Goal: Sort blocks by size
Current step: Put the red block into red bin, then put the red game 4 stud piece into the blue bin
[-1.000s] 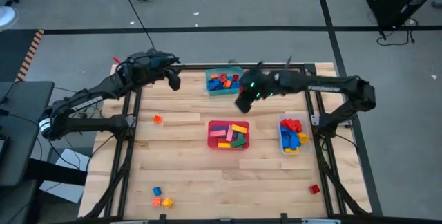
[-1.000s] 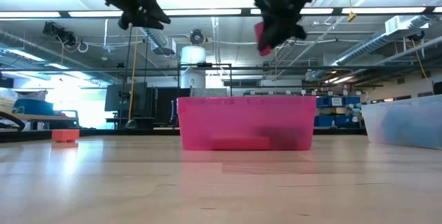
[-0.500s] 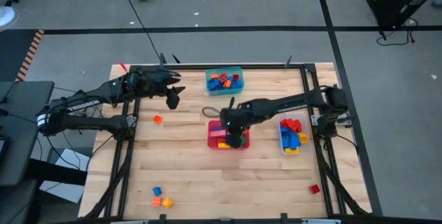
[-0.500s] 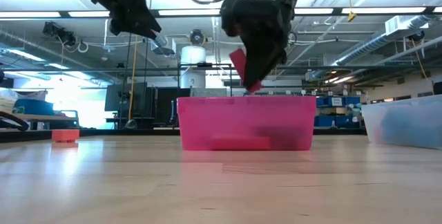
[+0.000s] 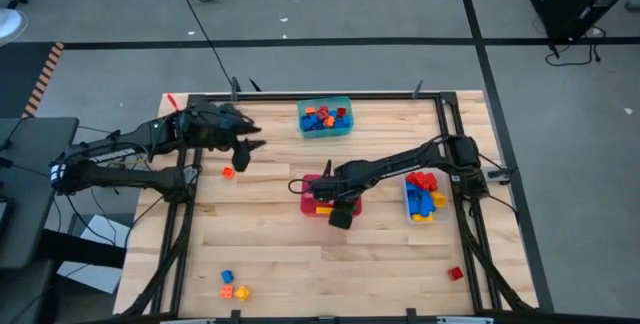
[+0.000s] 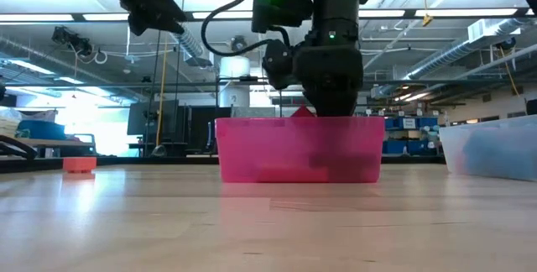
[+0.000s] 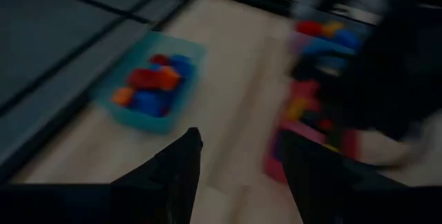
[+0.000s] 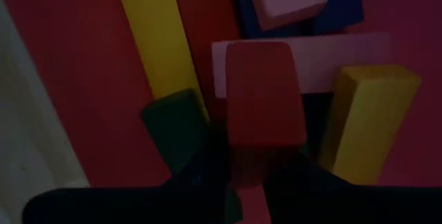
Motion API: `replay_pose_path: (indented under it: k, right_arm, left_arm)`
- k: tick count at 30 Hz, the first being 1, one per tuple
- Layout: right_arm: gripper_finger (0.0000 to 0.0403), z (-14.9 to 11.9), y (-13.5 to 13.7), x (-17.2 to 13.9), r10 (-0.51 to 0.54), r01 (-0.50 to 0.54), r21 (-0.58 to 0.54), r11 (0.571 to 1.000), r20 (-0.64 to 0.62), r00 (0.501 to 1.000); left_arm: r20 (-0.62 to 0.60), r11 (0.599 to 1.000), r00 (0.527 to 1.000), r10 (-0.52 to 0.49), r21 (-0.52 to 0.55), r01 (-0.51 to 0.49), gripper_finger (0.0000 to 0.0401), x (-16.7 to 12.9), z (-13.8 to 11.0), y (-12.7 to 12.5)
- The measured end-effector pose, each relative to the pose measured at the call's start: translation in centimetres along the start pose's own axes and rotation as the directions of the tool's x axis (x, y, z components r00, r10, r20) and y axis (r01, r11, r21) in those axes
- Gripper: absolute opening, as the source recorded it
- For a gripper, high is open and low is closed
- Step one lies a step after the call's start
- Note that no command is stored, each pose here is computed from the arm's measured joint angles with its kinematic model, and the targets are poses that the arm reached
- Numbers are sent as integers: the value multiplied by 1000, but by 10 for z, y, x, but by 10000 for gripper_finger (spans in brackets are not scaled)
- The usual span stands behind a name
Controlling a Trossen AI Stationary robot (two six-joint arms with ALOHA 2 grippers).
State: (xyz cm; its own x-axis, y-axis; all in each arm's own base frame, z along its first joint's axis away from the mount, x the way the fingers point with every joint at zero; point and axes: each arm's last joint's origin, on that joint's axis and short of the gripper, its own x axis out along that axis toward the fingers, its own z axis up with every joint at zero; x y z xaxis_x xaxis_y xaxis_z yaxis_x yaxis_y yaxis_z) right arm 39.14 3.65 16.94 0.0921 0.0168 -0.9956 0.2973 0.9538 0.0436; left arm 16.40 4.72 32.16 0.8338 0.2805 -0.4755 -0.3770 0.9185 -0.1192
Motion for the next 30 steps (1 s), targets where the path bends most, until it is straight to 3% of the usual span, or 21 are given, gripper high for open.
replay_pose_path:
  k: [5,9,19,30]
  right_arm:
    - [108,0,1,2,1,-1,18,1000,-1,1000]
    - [148,0,2,1,3,-3,19,1000,0,1000]
    - [163,-6,0,-20,24,-24,24,999,5,1000]
    - [160,-34,8,-97,47,-61,63,996,199,979]
  left_arm:
    - [12,986,987,-159,55,158,202,3,-11,-23]
    - [75,975,973,-219,55,215,202,7,-32,-37]
    - [4,974,974,-228,7,228,202,22,-76,-40]
    - [-33,976,976,-216,14,216,202,28,-89,-38]
